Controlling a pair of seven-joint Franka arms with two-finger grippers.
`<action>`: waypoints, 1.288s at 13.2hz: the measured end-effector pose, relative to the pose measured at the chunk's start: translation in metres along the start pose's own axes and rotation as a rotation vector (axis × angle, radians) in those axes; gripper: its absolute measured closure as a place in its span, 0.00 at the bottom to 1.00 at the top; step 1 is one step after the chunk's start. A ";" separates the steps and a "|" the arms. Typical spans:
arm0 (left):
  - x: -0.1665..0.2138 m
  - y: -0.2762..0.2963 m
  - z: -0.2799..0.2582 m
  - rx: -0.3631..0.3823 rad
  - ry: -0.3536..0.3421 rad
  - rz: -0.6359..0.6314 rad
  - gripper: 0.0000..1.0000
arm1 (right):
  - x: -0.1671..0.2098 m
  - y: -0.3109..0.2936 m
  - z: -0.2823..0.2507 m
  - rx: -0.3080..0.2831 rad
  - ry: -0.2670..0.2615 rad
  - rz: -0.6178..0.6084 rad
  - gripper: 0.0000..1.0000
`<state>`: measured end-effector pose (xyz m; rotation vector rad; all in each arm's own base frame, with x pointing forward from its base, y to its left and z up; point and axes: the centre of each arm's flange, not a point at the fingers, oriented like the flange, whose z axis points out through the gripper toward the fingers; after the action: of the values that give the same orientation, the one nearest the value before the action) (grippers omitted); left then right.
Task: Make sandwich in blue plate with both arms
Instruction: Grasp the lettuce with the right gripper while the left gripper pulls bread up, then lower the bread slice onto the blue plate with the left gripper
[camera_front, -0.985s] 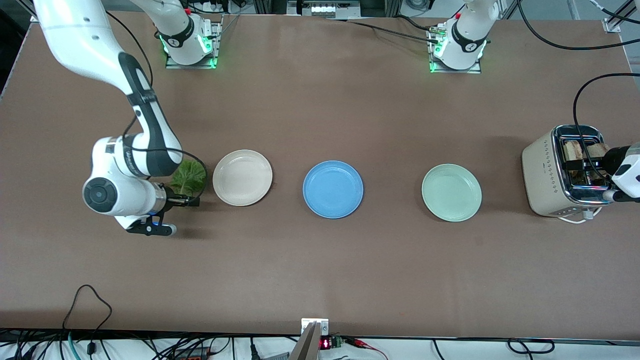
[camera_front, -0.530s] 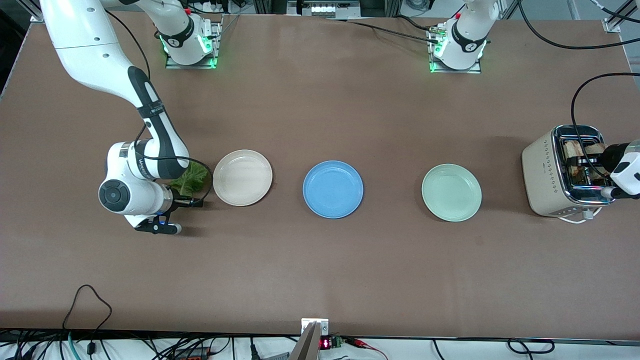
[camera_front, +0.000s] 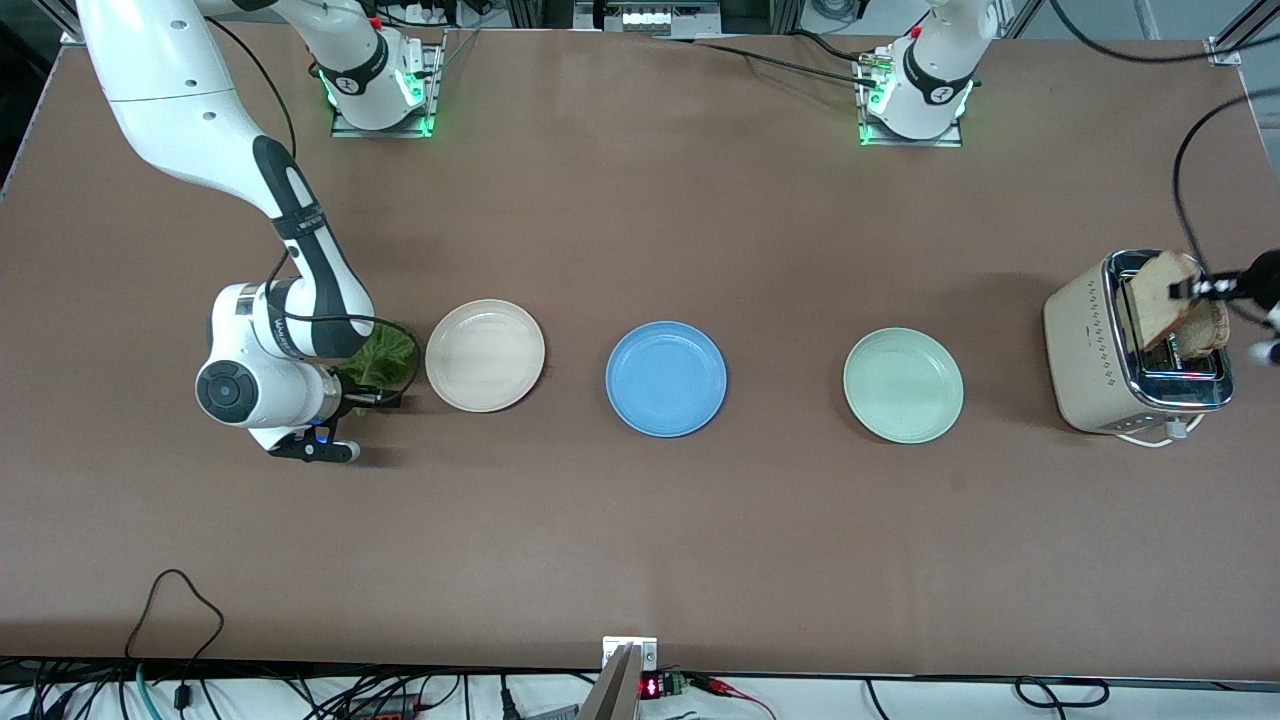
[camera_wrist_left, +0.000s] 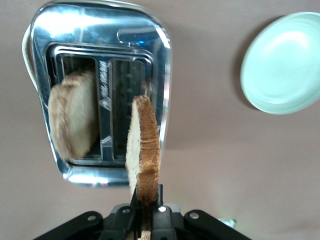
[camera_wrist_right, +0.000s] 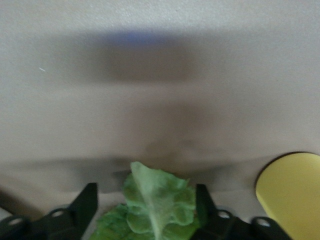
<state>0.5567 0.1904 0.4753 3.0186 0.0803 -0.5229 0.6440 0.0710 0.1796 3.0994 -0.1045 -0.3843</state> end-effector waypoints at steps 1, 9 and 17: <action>-0.009 0.024 -0.023 0.000 0.001 0.036 0.91 | 0.000 0.003 0.000 0.001 -0.003 -0.001 0.33; 0.023 0.304 0.001 -0.190 -0.017 0.208 0.91 | 0.004 0.006 -0.009 0.005 0.014 -0.010 0.96; 0.072 0.505 0.135 -0.417 0.061 0.138 0.91 | 0.011 -0.020 -0.056 0.018 0.030 0.040 0.96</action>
<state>0.6126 -0.3212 0.3582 2.6090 -0.0141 -0.3493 0.6701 0.0904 0.2307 3.1137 -0.1708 -0.3376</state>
